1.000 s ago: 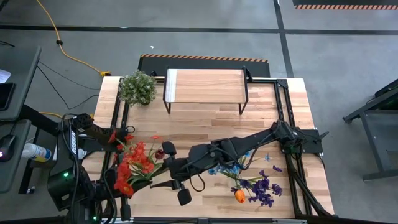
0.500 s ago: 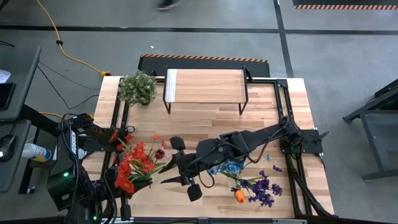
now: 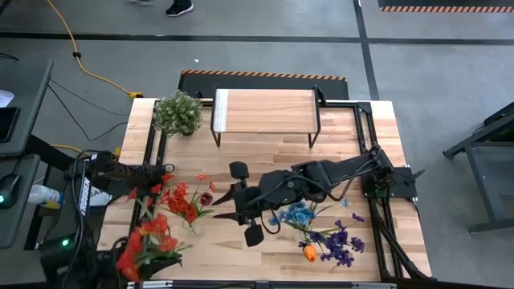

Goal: Pick and place flowers into a vace then onto a shelf
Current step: Put the orange flowers into the left transparent vase

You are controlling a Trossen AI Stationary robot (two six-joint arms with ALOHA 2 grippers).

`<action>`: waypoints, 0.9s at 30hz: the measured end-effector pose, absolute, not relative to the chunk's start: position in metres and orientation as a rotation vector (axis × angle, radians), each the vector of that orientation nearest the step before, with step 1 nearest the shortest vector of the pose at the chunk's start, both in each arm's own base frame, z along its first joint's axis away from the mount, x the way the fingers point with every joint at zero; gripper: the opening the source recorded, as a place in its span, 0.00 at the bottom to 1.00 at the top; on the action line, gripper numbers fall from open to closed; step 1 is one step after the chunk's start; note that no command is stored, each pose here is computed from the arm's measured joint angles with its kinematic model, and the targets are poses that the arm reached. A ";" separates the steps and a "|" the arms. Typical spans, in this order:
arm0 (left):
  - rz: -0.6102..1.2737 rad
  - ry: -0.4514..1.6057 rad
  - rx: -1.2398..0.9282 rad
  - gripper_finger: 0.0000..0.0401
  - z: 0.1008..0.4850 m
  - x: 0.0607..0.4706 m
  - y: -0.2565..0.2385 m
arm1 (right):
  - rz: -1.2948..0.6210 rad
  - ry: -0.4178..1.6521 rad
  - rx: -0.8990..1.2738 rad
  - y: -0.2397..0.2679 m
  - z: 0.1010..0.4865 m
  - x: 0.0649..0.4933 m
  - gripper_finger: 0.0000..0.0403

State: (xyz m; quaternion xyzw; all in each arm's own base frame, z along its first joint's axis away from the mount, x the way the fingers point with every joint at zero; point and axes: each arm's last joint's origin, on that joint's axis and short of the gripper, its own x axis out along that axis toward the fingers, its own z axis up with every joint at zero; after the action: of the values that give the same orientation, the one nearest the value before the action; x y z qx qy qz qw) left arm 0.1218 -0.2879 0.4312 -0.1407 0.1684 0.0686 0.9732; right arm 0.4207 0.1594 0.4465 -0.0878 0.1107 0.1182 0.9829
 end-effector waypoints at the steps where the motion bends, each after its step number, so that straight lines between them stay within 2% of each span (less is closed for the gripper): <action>1: 0.131 0.339 -0.281 0.09 0.429 0.119 -0.291 | 0.230 0.219 -0.180 0.158 0.448 0.420 0.28; 13: 0.129 0.262 -0.221 0.09 0.404 0.101 -0.322 | 0.153 0.202 -0.252 0.151 0.456 0.414 0.28; 27: 0.230 0.382 -0.095 0.09 0.362 0.114 -0.320 | 0.128 0.130 -0.230 0.145 0.487 0.387 0.28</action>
State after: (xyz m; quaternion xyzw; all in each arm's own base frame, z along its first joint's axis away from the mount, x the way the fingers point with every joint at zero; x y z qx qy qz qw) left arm 0.1138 -0.3202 0.3624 -0.0473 0.1892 0.1139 0.9742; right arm 0.3870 0.1446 0.4871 -0.1143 0.0648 0.0638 0.9893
